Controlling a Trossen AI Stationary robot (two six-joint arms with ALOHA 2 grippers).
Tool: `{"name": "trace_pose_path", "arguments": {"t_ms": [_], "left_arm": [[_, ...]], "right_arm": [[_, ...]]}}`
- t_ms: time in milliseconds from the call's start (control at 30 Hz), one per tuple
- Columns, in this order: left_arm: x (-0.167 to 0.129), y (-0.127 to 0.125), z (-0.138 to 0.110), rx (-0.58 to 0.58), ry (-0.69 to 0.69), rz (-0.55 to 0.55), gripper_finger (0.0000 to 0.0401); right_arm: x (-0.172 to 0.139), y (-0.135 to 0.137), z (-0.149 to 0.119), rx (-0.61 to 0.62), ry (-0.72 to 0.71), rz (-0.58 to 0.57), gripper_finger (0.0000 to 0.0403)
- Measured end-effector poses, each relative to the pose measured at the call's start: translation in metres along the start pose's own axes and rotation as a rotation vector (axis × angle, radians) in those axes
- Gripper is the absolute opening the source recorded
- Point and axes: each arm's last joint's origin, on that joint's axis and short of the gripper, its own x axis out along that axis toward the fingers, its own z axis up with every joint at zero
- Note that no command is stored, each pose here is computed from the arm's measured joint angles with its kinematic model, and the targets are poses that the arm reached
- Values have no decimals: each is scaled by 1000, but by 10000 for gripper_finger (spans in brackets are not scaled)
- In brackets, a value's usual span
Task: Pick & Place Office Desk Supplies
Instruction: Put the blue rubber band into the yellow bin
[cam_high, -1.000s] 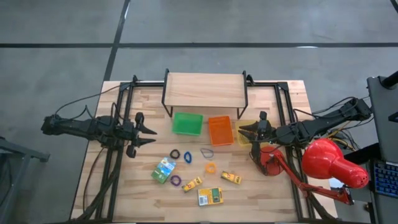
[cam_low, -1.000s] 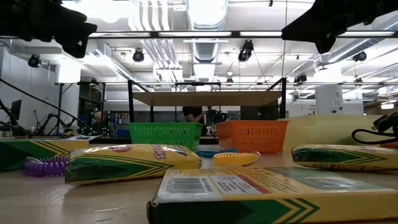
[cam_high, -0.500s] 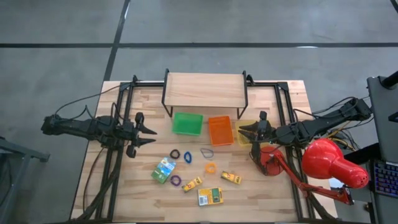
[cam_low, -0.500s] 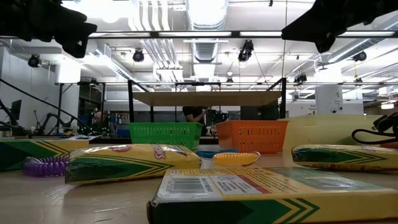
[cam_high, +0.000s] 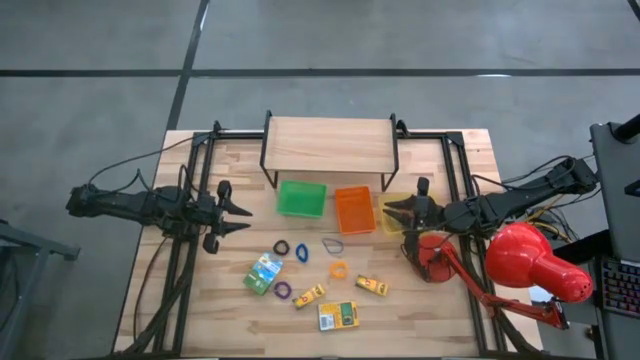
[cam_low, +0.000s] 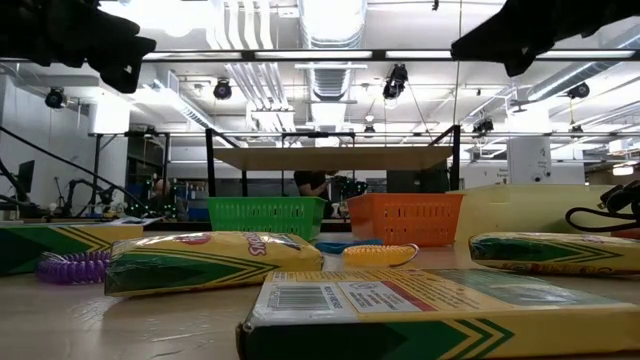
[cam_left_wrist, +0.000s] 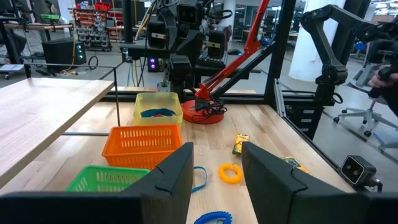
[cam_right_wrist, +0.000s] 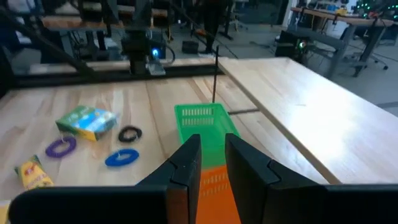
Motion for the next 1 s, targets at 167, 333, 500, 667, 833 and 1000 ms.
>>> {"name": "trace_pose_path", "arguments": {"t_ms": [167, 333, 500, 667, 833, 1000], "left_arm": [[0, 0, 0, 0, 0, 0, 142], [0, 0, 0, 0, 0, 0, 142], [0, 0, 0, 0, 0, 0, 142], [0, 0, 0, 0, 1, 0, 142], [0, 0, 0, 0, 2, 0, 142], [0, 0, 0, 0, 2, 0, 142]], "right_arm": [[0, 1, 10, 13, -93, 18, 68], [3, 8, 12, -202, -124, 142, 68], [19, 22, -4, -378, -56, 265, 68], [40, 36, -15, -321, 54, 318, 68], [69, 46, -24, -295, 157, 301, 68], [95, 61, -36, -361, 234, 310, 70]]}}
